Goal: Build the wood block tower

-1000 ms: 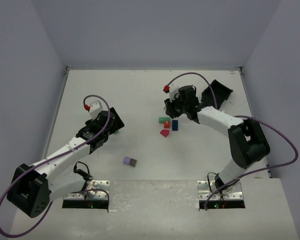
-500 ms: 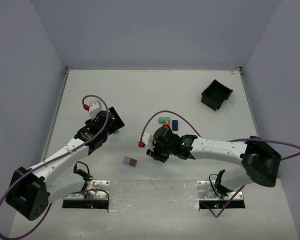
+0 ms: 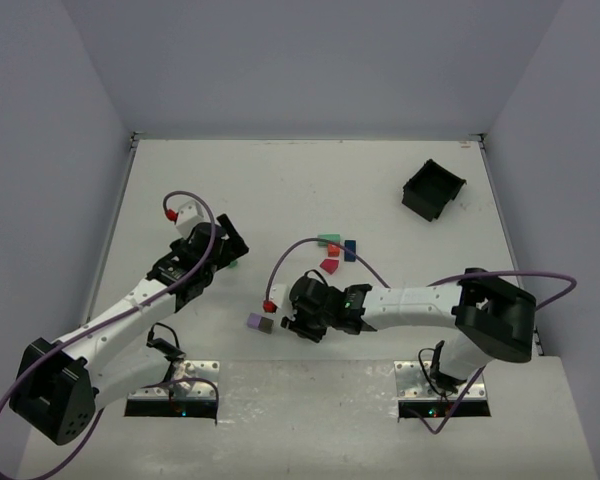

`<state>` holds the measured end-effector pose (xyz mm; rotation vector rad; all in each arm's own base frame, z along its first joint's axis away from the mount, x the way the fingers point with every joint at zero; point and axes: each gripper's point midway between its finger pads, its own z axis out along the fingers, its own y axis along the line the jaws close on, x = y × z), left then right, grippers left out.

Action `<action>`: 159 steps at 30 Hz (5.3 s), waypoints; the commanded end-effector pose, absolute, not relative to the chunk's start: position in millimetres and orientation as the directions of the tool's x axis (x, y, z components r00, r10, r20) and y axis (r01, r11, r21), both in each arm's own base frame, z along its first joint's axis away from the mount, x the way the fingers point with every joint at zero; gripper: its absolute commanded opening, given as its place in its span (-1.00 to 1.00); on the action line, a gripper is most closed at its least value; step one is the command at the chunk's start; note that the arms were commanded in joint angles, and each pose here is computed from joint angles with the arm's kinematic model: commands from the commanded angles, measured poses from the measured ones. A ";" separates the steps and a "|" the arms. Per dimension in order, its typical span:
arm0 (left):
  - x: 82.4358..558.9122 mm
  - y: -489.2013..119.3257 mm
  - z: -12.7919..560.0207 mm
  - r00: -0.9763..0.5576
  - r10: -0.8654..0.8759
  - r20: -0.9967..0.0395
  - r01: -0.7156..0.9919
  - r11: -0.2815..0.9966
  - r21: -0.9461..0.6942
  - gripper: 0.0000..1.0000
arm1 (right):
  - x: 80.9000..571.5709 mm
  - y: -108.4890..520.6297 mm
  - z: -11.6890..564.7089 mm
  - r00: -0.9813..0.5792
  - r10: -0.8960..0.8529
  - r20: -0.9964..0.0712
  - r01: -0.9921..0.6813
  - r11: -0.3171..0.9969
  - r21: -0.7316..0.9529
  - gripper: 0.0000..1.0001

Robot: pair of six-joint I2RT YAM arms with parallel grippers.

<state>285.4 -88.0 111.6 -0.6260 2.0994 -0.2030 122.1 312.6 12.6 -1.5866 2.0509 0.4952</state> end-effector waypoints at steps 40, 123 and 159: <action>289.0 -91.7 118.7 -0.435 -0.512 -0.740 -0.336 0.855 -0.394 1.00 | 118.0 375.6 9.5 -0.247 -0.743 -0.622 -0.965 0.245 0.090 -0.27; 293.1 -83.6 116.6 -0.426 -0.507 -0.749 -0.392 0.850 -0.352 1.00 | 140.9 365.7 71.1 -0.203 -0.631 -0.749 -0.943 0.333 -0.025 0.97; 336.6 -79.8 20.8 -0.601 -0.441 -0.667 -0.503 0.857 -0.114 0.25 | 201.7 291.8 80.4 -0.339 -0.373 -0.864 -0.779 0.627 0.036 0.97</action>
